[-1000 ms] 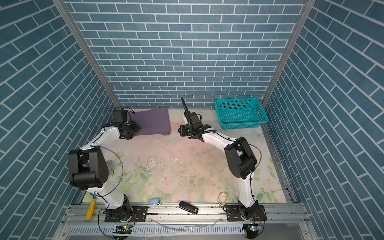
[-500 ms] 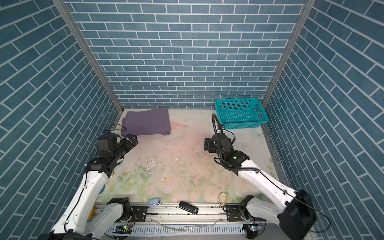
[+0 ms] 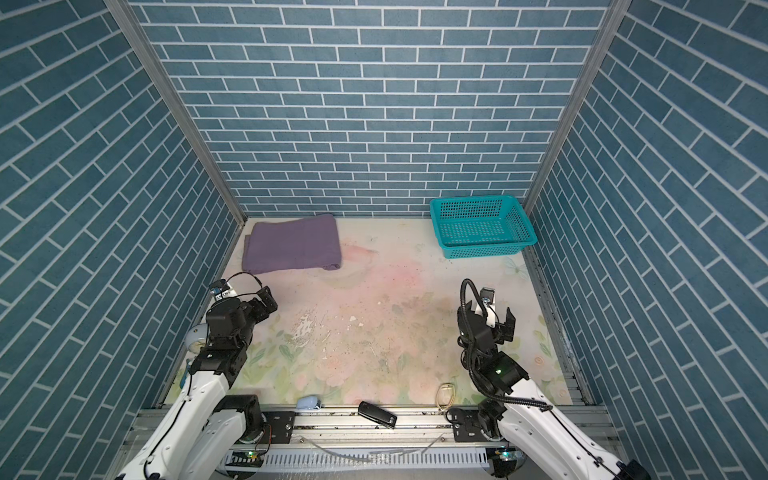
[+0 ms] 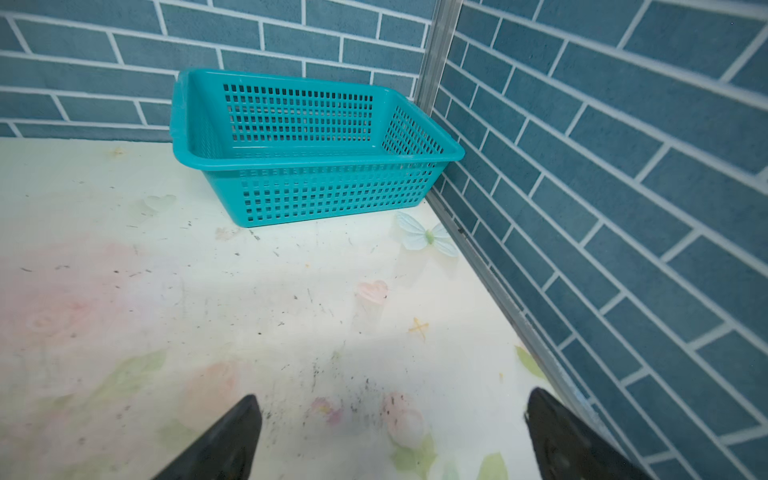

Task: Fold and stack the trousers

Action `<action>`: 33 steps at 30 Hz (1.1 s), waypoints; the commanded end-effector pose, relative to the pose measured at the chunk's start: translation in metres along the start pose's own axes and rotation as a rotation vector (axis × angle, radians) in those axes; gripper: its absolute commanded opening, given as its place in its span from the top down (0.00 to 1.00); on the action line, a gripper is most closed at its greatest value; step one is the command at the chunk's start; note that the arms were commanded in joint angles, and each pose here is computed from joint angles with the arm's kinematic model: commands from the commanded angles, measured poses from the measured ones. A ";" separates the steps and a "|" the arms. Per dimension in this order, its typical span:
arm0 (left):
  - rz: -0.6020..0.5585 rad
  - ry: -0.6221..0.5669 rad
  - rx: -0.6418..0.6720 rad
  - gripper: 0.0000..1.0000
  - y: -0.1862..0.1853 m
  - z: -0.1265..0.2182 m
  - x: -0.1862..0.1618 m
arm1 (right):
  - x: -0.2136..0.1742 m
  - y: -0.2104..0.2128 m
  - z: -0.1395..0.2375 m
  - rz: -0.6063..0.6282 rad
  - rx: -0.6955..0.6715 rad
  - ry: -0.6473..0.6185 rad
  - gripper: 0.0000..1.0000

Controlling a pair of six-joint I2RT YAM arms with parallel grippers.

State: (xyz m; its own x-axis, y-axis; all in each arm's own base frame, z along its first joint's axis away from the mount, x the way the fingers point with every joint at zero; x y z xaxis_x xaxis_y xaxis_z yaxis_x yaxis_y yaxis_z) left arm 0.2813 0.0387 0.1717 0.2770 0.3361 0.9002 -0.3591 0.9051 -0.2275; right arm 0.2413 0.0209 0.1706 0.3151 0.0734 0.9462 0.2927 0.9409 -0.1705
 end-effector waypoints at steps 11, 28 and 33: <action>-0.163 -0.029 0.229 0.01 0.029 -0.051 -0.024 | -0.018 -0.007 -0.064 0.014 -0.154 0.027 0.01; -0.305 -0.109 0.124 0.01 0.006 -0.083 -0.022 | -0.010 0.019 -0.133 0.008 -0.049 0.109 0.01; -0.434 -0.064 -0.142 0.01 -0.034 -0.092 -0.047 | -0.009 -0.007 -0.118 -0.098 -0.053 0.008 0.01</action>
State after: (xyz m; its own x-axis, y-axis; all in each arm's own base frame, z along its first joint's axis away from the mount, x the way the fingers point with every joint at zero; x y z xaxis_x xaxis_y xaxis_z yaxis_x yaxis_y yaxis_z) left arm 0.3543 0.0439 0.0956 0.3654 -0.0013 0.9309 -0.2833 0.9524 0.1126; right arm 0.3515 -0.0194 0.1219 0.3753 0.0058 0.9269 0.3720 0.9150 -0.1563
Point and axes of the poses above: each gripper's point midway between its finger pads, its own z axis back along the fingers, its own y axis along the line the jaws close on, x = y × z, the point moved 2 cm from there along z, back along the fingers, and after that the axes turned 3 degrees about -z, right-handed, at the moved point
